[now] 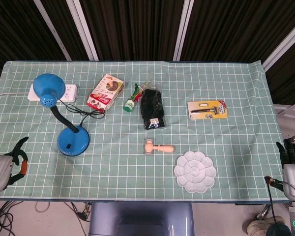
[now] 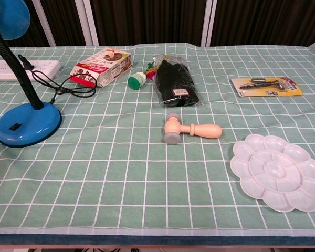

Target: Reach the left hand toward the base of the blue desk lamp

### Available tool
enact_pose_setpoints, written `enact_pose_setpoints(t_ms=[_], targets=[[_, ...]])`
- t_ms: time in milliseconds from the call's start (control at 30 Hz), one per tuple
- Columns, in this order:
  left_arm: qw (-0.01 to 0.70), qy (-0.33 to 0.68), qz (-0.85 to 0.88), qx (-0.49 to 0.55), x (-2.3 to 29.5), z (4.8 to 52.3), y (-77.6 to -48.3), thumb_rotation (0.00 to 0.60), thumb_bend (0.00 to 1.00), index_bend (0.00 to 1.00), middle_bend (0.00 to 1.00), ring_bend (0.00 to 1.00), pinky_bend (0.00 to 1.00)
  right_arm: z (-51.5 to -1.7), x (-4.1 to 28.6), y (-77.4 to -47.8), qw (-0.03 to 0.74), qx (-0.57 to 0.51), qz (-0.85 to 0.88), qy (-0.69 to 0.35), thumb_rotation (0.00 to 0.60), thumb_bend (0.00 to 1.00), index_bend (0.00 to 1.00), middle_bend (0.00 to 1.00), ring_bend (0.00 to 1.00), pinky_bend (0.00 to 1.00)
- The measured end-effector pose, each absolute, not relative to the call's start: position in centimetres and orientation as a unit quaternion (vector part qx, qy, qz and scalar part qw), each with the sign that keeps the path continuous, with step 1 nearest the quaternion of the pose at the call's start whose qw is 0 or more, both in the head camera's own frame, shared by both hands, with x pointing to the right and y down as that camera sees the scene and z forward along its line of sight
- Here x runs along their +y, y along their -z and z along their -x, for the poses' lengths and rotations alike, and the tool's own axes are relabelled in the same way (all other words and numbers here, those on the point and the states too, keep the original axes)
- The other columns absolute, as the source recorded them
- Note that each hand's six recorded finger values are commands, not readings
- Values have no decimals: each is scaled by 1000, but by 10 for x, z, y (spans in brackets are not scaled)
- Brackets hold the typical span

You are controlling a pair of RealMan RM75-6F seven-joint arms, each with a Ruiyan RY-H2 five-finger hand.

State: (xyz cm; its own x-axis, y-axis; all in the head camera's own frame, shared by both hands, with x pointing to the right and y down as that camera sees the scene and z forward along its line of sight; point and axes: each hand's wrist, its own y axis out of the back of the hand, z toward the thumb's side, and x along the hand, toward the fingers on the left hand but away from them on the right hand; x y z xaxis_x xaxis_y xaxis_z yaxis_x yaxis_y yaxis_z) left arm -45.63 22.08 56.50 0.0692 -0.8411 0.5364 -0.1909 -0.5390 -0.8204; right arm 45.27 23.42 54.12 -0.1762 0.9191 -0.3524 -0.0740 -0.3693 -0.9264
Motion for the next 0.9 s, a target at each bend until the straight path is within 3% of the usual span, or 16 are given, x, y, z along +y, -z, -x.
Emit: enact_pose_setpoints(t_ms=[200,500,900], targets=[[240,584,699,335,226,453,-600,600,789,125,764,786,857,-453,235,-541,383,-410,512,-650,600,153,81,52,36,0],[230,618,692,294,229,447,-638,600,806,125,773,795,862,-455,235,-542,381,-410,509,-654,600,154,81,52,36,0],[217,627,698,270,228,431,-666,600,811,124,773,795,862,-456,235,-542,380,-410,505,-657,600,154,81,52,36,0]])
